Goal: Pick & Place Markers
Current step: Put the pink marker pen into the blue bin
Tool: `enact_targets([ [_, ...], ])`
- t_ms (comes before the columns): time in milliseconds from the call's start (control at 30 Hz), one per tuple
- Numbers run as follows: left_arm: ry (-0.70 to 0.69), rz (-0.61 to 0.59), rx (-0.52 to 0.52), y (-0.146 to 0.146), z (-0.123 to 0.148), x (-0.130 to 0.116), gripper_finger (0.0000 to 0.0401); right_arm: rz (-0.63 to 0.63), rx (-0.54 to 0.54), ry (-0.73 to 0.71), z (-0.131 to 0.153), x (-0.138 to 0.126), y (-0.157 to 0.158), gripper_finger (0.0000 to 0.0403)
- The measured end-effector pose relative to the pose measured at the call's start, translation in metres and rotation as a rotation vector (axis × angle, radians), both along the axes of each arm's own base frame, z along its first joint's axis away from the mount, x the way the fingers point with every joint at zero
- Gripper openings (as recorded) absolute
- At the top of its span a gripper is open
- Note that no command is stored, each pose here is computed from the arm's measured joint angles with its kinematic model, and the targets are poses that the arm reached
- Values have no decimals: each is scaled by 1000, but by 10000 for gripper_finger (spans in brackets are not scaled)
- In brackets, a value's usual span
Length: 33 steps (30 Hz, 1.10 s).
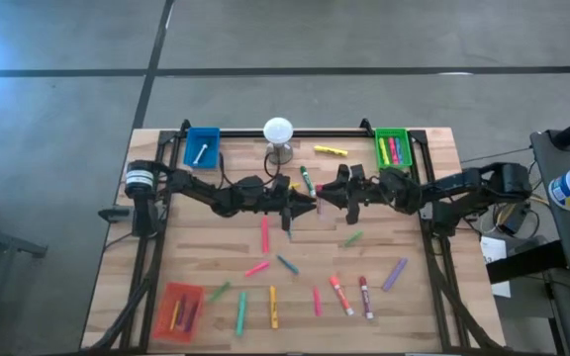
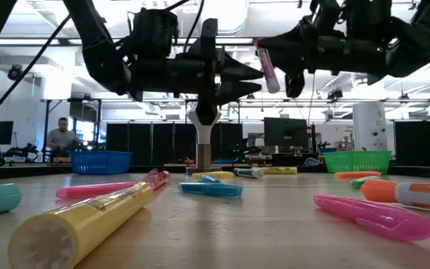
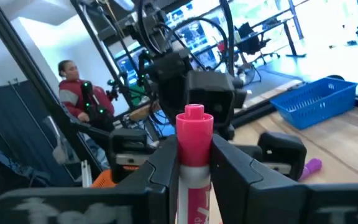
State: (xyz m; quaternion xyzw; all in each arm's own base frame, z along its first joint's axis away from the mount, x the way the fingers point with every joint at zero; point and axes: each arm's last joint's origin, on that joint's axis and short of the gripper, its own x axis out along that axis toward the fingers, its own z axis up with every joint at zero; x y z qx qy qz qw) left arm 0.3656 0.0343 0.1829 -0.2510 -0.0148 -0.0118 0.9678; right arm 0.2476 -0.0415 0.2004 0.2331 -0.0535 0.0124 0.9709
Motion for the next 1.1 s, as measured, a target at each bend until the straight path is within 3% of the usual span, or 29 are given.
enact_targets([
  [400,-56,-74,24,-3,7,1,117,-12,-50,-3,3,5,-1,70],
  [933,-128,-66,76,-1,26,12,117,2,-61,-38,13,17,0,70],
  [1100,-123,-69,86,-1,25,11,89,5,-56,-38,13,17,0,83],
])
